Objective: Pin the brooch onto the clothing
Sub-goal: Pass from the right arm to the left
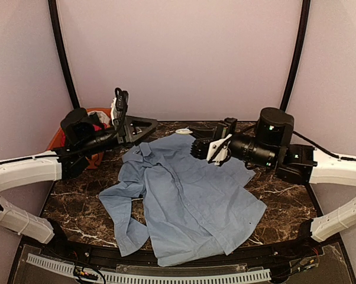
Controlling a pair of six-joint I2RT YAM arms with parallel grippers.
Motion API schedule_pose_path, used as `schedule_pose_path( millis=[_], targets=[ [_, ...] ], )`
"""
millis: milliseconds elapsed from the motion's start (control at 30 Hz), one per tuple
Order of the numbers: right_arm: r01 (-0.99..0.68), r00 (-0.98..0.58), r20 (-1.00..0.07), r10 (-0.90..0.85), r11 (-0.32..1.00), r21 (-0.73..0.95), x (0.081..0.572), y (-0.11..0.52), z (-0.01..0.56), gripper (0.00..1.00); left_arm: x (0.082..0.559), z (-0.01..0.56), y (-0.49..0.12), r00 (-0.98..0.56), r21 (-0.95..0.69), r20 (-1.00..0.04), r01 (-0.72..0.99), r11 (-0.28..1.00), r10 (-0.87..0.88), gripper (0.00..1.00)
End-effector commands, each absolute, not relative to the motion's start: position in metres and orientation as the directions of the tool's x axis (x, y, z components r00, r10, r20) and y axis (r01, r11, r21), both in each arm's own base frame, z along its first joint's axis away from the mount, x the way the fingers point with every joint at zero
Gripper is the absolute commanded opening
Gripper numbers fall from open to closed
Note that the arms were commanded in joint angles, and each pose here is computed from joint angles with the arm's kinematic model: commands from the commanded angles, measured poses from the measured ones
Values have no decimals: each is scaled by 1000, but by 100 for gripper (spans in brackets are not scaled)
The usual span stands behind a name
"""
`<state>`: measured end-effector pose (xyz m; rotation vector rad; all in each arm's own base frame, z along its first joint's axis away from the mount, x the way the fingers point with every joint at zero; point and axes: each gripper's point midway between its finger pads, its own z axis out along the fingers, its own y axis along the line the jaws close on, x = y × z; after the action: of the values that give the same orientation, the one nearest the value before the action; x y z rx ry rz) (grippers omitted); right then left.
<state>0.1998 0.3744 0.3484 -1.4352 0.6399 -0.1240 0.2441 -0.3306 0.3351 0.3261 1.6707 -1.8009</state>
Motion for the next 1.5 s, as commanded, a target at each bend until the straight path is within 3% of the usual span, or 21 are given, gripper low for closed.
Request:
schedule_pose_path(
  millis=[0,233,367,567,867,1467],
  targets=[
    [-624,699,-547,-460,-19,-781,169,364,317,0,234,326,-313,-415,-376,-910,835,402,13,50],
    [-752,610,-634,-475,-94,-653,147,351,311,0,210,342,-307,-150,-59,-962,931,360,229,53],
    [-802,558,-668,-493,-112,-587,140,350,301,0,215,317,-314,-81,90,-902,925,368,425,56],
    [-838,500,-635,-588,-145,-525,146,348,263,0,197,292,-345,58,216,-822,953,214,567,56],
    [-861,454,-629,-631,-128,-493,150,344,247,0,143,298,-380,221,244,-826,969,-24,519,56],
    [-867,443,-669,-597,-95,-489,151,353,265,0,155,269,-411,176,244,-778,969,31,603,45]
  ],
)
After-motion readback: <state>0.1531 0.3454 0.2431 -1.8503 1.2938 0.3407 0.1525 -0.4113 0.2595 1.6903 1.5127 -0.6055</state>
